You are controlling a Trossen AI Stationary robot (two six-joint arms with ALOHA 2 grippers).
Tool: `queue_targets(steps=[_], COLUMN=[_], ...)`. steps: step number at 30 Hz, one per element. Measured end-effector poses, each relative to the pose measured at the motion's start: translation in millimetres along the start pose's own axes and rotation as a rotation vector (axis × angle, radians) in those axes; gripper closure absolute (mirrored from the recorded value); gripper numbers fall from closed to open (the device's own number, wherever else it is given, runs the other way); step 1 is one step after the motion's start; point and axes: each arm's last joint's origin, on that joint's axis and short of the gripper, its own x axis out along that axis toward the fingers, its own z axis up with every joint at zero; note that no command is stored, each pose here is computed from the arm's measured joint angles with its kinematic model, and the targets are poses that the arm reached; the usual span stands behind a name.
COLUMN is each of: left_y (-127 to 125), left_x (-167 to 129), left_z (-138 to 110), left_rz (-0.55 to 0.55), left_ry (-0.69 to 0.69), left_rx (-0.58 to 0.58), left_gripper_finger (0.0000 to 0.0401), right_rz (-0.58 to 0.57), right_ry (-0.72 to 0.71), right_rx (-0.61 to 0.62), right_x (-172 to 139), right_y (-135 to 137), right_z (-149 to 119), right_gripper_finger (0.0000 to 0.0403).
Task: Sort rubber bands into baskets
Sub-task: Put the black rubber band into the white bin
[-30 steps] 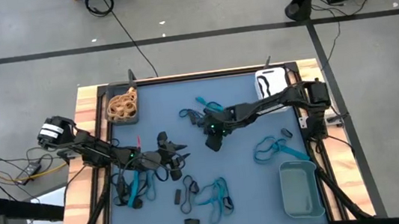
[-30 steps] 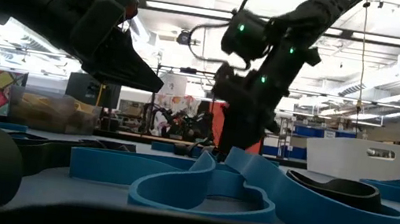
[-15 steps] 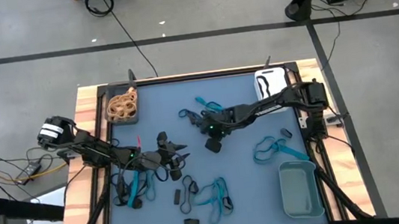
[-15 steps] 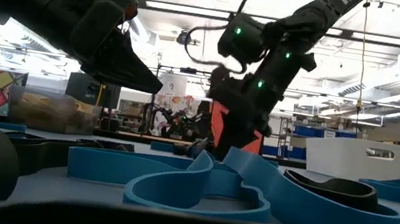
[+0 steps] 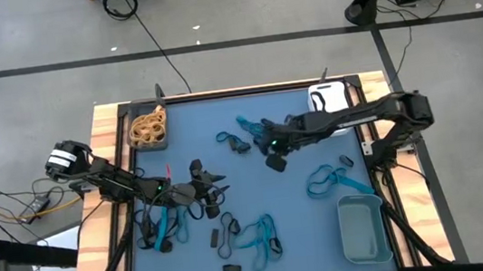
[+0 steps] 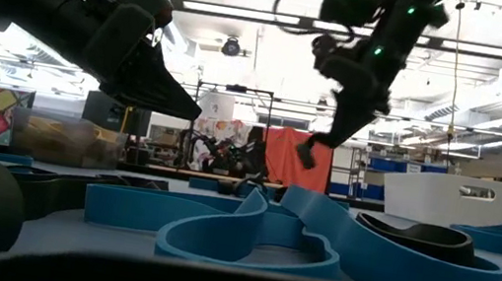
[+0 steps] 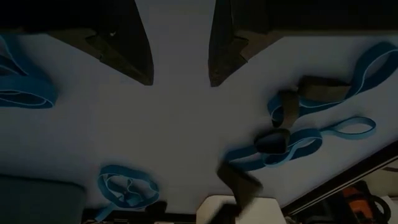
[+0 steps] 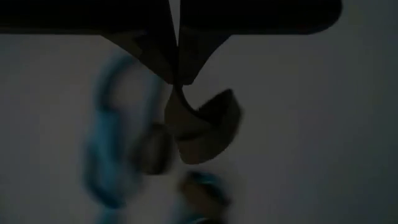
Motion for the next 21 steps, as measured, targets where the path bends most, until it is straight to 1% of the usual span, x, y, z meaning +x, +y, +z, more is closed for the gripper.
queue_targets(steps=[5, 9, 12, 17, 19, 21], left_y=[0, 0, 0, 0, 0, 0], left_x=[0, 0, 0, 0, 0, 0], left_z=[0, 0, 0, 0, 0, 0], left_rz=[0.0, 0.0, 0.0, 0.0, 0.0, 0.0], left_ry=[0.0, 0.0, 0.0, 0.0, 0.0, 0.0], left_rx=[-0.001, -0.003, -0.004, -0.004, -0.004, -0.004], left_gripper_finger=[0.0243, 0.0243, 0.0243, 0.0243, 0.0243, 0.0243], right_rz=[-0.129, -0.227, -0.313, -0.493, -0.544, -0.568], right_ry=[0.031, 0.094, 0.163, 0.247, 0.267, 0.291], right_rx=[0.039, 0.119, 0.169, 0.251, 0.3, 0.347], right_x=[-27, -43, -50, -56, -56, -51], right_y=[-24, -44, -57, -80, -89, -96], right_z=[-9, -19, -28, -37, -40, -44], right_gripper_finger=[0.0392, 0.0392, 0.0392, 0.0392, 0.0392, 0.0392])
